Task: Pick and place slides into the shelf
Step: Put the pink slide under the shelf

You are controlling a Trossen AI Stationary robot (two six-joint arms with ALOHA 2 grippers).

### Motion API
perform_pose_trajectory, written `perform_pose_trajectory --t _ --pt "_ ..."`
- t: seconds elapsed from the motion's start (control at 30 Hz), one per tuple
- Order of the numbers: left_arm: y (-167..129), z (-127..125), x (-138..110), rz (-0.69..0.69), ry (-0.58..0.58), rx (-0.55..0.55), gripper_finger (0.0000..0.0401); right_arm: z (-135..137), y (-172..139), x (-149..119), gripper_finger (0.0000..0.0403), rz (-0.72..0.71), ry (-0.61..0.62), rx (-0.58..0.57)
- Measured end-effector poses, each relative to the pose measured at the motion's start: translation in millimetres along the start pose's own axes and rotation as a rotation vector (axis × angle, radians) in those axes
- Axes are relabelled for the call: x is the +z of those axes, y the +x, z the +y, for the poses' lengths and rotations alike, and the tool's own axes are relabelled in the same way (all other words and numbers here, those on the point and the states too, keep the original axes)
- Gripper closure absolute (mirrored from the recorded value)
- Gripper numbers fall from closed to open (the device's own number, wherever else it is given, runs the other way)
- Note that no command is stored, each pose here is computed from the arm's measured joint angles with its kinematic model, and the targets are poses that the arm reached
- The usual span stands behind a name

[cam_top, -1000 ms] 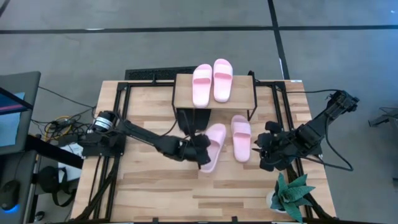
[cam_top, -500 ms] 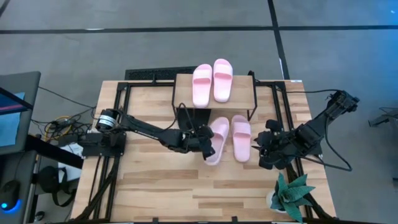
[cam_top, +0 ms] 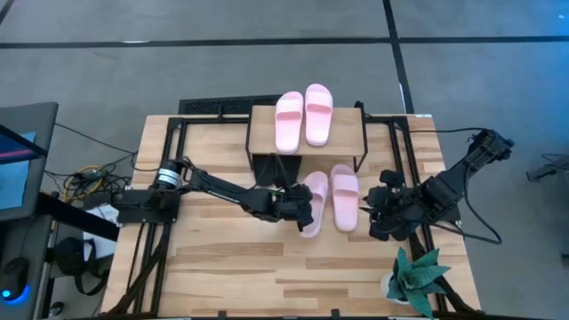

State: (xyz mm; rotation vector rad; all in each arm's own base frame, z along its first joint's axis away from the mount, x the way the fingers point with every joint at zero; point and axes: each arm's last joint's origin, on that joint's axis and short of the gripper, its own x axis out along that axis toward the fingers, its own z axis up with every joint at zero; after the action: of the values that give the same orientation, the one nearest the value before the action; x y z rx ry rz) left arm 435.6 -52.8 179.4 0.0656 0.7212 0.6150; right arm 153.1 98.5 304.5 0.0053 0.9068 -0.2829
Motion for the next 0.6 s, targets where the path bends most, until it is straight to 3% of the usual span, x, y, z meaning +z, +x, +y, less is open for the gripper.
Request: perform_pose_trajectory --t 0.6 --pt "27.4 6.8 5.4 0.041 -0.044 0.012 0.0401 -0.2 0.0 -0.4 0.0290 0.004 -0.004 -0.002"
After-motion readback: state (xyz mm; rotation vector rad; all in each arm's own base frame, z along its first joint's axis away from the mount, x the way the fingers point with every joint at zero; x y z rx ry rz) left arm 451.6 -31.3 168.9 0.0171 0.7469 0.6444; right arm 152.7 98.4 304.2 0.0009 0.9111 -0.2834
